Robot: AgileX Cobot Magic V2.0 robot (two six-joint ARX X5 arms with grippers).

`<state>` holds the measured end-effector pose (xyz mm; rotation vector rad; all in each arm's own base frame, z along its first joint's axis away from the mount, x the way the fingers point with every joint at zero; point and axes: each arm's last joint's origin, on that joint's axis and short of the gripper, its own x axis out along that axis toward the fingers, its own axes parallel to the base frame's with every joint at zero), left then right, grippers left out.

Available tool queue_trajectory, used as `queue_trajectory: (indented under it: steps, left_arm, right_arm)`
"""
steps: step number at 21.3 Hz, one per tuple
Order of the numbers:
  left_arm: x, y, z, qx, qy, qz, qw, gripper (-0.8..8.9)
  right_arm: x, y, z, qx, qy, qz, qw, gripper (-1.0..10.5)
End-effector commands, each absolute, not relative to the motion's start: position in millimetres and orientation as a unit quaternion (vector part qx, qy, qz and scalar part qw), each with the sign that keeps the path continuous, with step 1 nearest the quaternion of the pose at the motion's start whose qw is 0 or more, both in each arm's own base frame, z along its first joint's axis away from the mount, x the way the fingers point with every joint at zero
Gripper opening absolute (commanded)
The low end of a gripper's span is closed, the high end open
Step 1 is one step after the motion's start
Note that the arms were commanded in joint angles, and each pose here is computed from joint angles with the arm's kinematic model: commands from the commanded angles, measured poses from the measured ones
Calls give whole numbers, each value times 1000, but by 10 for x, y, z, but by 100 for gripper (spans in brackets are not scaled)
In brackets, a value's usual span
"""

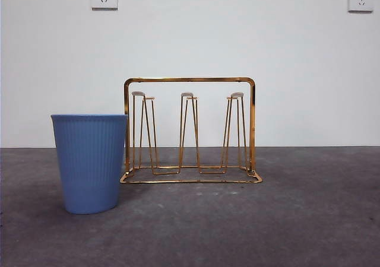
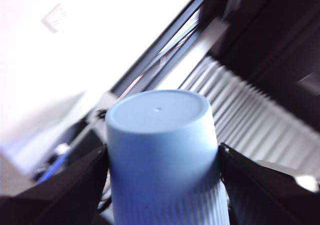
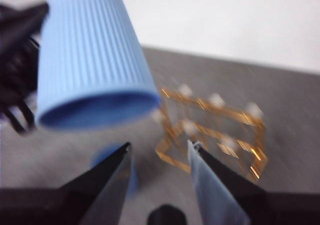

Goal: Pick up cup 1,put cup 1 in the cup rack,pick up cup 2,put cup 2 in the cup rack

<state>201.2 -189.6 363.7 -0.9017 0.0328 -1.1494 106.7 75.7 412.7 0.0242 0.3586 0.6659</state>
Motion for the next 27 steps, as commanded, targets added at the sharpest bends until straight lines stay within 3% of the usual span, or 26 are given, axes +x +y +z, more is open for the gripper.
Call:
queue_trajectory:
  steps: [1,5,13,19,27]
  left_arm:
    - [2022,-1918,3609,-356,-8,-503,787,-7]
    - [2013,-1993,3530,-296,1,-458,838,-7]
    - [2003,-2326,3609,-127,3,-386,914,-7]
    - [2147,-2630,3633,-35,18,-338,940,-7]
    - [2424,-2834,3346,-1,51,-281,958,-8]
  right_arm:
    - [957,651,4015,-25,218,282,934,194]
    - [779,501,3922,-52,263,238,934,187]
    - [484,299,3825,-68,305,230,922,186]
    - [395,239,3768,-78,333,226,912,186]
    - [351,209,3740,-83,346,223,907,187]
